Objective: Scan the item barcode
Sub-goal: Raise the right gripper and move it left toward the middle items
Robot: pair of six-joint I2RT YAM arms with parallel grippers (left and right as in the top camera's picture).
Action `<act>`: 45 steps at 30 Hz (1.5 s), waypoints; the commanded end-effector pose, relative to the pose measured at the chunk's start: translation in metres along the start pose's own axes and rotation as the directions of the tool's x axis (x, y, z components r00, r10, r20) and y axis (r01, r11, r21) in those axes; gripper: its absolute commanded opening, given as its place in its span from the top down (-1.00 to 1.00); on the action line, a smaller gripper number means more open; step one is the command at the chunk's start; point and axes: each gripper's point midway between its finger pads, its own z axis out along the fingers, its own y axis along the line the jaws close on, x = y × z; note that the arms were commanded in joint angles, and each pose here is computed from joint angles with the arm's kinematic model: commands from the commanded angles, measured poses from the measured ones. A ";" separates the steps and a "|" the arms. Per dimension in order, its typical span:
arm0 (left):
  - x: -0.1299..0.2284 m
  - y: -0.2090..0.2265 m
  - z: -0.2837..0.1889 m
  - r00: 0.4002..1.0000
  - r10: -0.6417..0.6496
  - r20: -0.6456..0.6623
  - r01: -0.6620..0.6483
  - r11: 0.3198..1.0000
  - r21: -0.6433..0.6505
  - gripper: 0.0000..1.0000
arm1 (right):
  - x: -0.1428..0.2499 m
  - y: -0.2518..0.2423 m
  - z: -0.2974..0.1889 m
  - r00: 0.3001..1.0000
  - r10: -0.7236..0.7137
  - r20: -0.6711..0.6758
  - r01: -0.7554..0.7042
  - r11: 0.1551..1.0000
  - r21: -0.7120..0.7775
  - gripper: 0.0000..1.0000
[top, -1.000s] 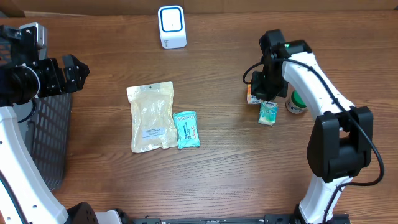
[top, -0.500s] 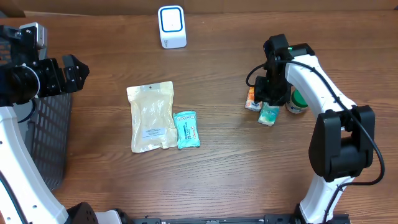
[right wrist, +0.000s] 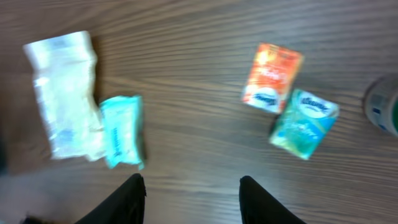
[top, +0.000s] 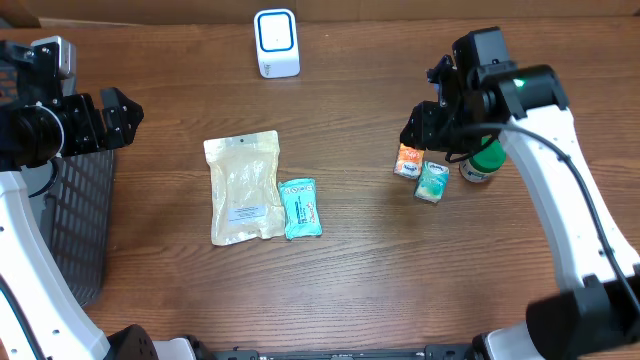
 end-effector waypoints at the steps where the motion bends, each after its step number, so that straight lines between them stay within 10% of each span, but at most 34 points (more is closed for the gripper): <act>1: -0.002 -0.006 -0.008 0.999 0.038 0.028 -0.038 0.999 0.008 -0.99 | 0.007 0.025 -0.011 0.997 -0.073 0.006 0.074 0.995 -0.060 0.05; 45: -0.002 -0.006 -0.008 0.999 0.038 0.028 -0.038 0.999 0.008 -0.99 | 0.004 0.058 -0.008 0.988 -0.151 0.040 0.156 0.977 -0.148 0.03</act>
